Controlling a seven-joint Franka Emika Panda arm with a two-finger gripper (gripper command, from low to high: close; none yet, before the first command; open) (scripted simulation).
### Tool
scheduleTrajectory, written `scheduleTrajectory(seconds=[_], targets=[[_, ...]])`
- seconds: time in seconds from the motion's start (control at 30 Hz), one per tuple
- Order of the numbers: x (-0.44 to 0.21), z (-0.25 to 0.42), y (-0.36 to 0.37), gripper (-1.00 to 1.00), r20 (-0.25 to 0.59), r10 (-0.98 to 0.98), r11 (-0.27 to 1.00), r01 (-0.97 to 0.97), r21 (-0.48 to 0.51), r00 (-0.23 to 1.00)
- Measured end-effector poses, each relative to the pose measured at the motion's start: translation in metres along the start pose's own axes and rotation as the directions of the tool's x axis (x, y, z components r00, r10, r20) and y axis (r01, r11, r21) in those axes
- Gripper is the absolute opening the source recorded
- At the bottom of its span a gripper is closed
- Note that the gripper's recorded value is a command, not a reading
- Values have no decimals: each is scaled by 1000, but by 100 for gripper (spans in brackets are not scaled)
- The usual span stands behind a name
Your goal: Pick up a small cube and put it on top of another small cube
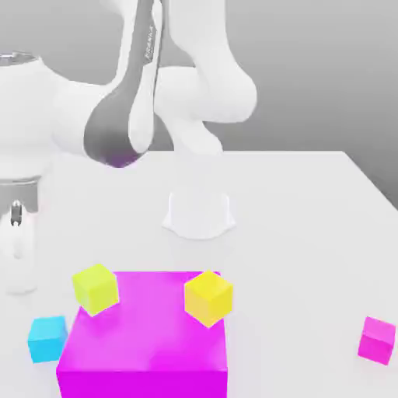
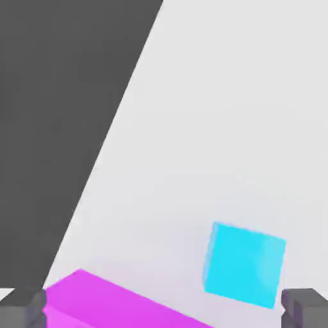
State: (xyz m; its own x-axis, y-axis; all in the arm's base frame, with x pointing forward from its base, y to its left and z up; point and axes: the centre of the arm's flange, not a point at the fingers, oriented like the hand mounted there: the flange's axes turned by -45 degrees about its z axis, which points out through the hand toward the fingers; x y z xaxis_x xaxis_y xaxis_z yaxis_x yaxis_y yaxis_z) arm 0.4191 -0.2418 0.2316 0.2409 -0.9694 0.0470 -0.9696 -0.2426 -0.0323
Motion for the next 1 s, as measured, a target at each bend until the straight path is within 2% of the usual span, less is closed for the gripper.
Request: scheduleTrajectory(seconds=[0.07,0.2,0.23,0.47,0.6,0.67,0.9,1.0], targets=[[2,33,15,0,34,72,997,-72,-26,997],[0,85,21,0,43,96,995,-95,-36,994],[0,96,22,-100,43,97,995,-95,-36,994],[0,97,22,-100,42,98,995,-96,-35,994],[2,55,20,-100,43,97,995,-96,-35,994],[17,26,17,-100,10,76,997,-76,-17,997],[50,-103,8,-100,-146,-182,983,184,4,973],[5,-124,-1,-100,-98,-323,946,324,-7,941]])
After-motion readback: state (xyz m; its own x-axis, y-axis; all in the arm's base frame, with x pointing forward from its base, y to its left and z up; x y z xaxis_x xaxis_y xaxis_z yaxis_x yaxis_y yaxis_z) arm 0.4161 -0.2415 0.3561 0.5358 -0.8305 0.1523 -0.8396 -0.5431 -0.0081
